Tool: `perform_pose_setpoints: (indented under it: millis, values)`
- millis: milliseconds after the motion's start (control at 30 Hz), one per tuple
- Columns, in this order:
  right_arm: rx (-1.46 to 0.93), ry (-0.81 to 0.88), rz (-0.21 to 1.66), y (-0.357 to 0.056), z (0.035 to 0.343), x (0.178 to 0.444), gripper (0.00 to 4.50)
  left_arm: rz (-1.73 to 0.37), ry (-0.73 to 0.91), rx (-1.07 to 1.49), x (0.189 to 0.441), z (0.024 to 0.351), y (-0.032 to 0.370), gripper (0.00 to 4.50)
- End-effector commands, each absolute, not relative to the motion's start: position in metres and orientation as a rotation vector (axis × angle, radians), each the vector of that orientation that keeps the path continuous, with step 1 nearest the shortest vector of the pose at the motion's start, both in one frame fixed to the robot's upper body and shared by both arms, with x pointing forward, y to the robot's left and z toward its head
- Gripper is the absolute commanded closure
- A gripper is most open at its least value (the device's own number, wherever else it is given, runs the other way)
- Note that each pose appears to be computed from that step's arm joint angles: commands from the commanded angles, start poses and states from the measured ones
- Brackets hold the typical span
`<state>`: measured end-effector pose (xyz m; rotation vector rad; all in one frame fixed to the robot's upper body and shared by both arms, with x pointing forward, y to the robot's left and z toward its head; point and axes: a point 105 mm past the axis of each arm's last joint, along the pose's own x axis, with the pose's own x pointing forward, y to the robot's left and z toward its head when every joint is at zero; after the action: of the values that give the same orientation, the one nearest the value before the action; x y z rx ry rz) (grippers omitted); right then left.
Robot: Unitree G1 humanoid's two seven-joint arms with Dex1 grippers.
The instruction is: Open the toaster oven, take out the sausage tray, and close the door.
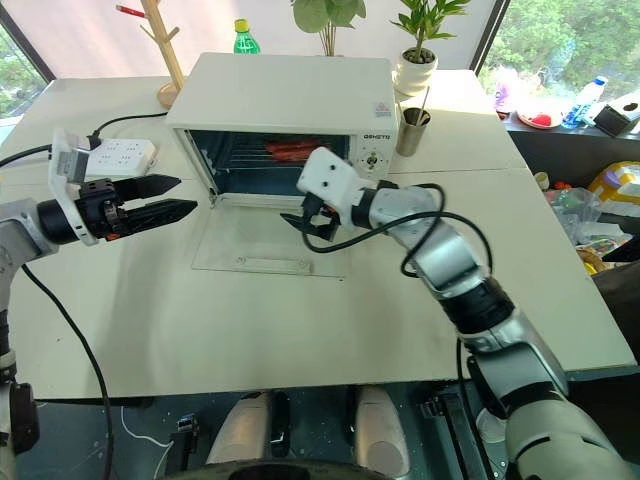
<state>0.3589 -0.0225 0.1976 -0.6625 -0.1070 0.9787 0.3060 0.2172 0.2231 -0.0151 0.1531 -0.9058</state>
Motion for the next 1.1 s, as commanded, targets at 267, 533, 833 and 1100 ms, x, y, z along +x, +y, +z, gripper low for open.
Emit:
perform_pose_setpoints:
  millis: [267, 533, 833, 1100]
  values:
    - [-1.028, -0.353, 0.891, 0.037, 0.207, 0.409, 0.00, -0.864, 0.127, 0.084, 0.297, 0.230, 0.221, 0.11]
    - [-1.121, -0.381, 0.909, 0.054, 0.194, 0.418, 0.00, -0.859, 0.113, 0.099, 0.301, 0.231, 0.217, 0.11]
    - [-1.203, -0.405, 0.833, 0.053, 0.196, 0.429, 0.00, -0.870, 0.101, 0.106, 0.304, 0.232, 0.211, 0.11]
    - [-1.268, -0.438, 0.743, 0.049, 0.204, 0.437, 1.29, -0.869, 0.092, 0.103, 0.306, 0.232, 0.209, 0.00]
